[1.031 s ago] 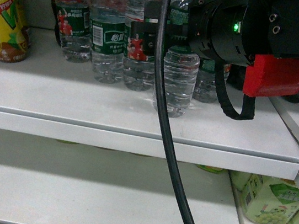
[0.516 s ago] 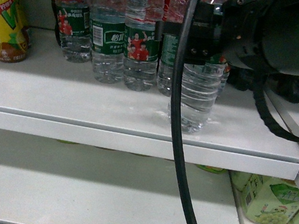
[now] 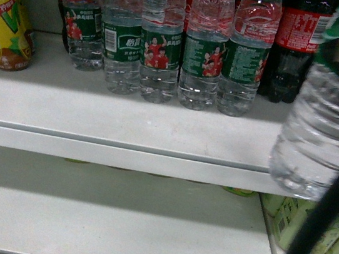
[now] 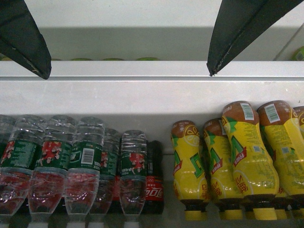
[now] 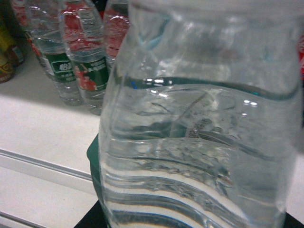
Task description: Move water from second to third shelf
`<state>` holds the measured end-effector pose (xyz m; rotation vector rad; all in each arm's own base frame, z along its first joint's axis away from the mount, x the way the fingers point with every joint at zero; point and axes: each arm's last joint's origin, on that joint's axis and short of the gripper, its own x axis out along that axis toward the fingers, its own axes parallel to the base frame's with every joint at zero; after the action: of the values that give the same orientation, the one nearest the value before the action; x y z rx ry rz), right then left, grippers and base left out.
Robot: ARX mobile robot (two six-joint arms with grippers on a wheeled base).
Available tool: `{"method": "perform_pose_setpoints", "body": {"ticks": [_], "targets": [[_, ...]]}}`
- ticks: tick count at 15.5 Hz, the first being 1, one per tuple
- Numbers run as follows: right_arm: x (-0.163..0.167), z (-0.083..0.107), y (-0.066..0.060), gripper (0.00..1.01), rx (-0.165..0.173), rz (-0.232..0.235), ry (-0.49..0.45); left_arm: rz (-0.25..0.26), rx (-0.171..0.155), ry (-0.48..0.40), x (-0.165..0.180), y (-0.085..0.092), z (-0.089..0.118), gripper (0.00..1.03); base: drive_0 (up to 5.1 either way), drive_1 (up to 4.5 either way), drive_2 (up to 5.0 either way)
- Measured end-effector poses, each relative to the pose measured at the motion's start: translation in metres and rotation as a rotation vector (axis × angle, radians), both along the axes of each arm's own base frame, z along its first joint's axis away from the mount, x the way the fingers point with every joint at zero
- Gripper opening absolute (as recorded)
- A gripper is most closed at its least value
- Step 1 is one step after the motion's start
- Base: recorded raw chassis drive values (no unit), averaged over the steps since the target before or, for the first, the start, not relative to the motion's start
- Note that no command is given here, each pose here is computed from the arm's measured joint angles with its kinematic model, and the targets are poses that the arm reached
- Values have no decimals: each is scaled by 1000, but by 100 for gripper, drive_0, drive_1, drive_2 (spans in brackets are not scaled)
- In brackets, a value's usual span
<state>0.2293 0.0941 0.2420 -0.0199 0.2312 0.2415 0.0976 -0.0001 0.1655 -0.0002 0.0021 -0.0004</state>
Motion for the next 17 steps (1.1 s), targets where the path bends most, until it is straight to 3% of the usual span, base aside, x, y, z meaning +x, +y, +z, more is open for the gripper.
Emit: {"method": "perform_pose_setpoints", "body": {"ticks": [4, 6, 9, 10, 11, 14, 17], "targets": [[-41, 18, -37, 41, 33, -76, -33, 0, 0, 0, 0, 0, 0, 98, 0, 0, 0], [-57, 32, -56, 41, 70, -111, -83, 0, 0, 0, 0, 0, 0, 98, 0, 0, 0], [-75, 37, -84, 41, 120, -230, -71, 0, 0, 0, 0, 0, 0, 98, 0, 0, 0], [-79, 37, -91, 41, 145, -243, -66, 0, 0, 0, 0, 0, 0, 98, 0, 0, 0], [-83, 39, -94, 41, 173, -228, -68, 0, 0, 0, 0, 0, 0, 98, 0, 0, 0], [-97, 43, -93, 41, 242, -106, -66, 0, 0, 0, 0, 0, 0, 98, 0, 0, 0], [-105, 45, -85, 41, 263, -19, -68, 0, 0, 0, 0, 0, 0, 98, 0, 0, 0]]}}
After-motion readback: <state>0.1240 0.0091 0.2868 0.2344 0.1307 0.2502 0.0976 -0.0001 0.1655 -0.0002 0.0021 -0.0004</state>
